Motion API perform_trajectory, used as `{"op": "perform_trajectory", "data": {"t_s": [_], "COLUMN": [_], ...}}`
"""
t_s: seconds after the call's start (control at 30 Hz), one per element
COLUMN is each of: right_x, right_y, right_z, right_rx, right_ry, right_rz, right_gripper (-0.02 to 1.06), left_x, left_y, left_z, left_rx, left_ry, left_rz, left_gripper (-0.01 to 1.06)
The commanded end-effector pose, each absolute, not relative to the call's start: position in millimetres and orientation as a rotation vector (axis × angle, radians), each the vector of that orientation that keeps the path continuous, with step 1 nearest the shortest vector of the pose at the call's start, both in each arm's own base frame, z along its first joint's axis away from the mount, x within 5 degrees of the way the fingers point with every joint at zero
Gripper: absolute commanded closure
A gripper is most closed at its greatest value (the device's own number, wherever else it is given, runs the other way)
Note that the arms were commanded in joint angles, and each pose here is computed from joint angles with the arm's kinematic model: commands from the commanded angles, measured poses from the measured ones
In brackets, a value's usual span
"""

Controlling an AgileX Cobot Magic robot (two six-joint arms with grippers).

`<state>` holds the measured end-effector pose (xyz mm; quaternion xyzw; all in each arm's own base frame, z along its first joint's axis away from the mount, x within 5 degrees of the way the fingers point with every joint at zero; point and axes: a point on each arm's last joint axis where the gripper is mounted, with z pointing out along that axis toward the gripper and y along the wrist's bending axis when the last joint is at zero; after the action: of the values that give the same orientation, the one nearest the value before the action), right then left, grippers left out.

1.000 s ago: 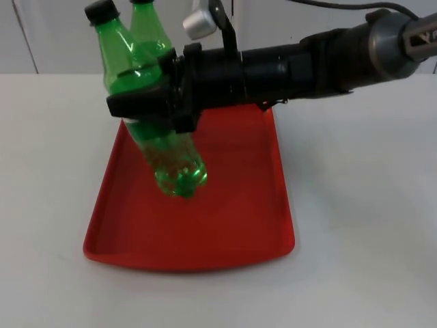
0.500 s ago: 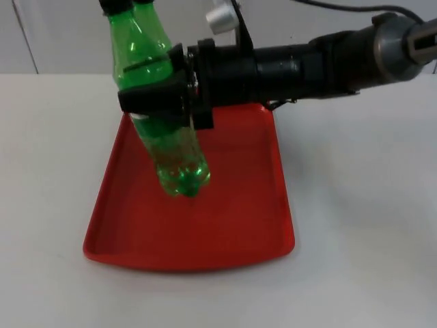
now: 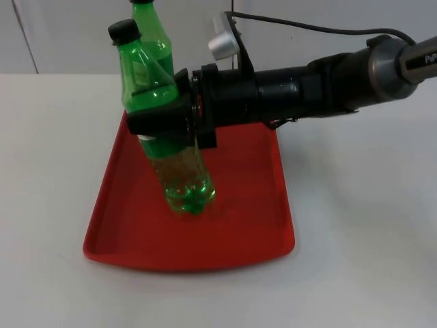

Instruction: Place the bottle upright on the tray.

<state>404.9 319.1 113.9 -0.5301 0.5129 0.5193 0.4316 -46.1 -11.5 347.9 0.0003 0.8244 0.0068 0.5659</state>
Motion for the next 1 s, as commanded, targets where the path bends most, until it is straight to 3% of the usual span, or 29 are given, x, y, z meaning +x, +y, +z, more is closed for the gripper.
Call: {"op": "perform_trajectory", "data": {"t_s": [0.0,0.27,0.37,0.53,0.7,0.83,0.97], "right_x": [403.5,403.5,406.9,404.5,401.1,395.8,400.5], "right_y": [320.2,320.2,320.4,323.8,339.6,340.5,334.9], "right_z": [120.1,120.1,117.6,117.3,109.3,112.5,112.5], "right_rx": [-1.56,-1.559,-1.57,-1.597,-1.644,-1.63,-1.611], "right_ry": [0.654,0.659,0.687,0.603,0.674,0.627,0.686], "right_rz": [0.789,0.795,0.748,0.678,0.598,0.655,0.686], "right_gripper": [1.05,1.04,1.04,1.04,1.04,1.04,0.98], "left_x": [-46.8,-46.8,-46.8,-46.8,-46.8,-46.8,-47.2], "left_y": [-12.6,-12.6,-12.6,-12.6,-12.6,-12.6,-12.6], "left_z": [347.5,347.5,347.5,347.5,347.5,347.5,348.0], "left_rx": [0.012,0.012,0.012,0.029,0.029,0.03,0.03], "left_ry": [1.932,1.932,1.932,1.932,1.932,1.932,1.93], "left_rz": [0.0,0.0,0.0,0.011,0.011,0.012,0.013], "left_gripper": [0.2,0.2,0.2,0.2,0.2,0.2,0.2]}}
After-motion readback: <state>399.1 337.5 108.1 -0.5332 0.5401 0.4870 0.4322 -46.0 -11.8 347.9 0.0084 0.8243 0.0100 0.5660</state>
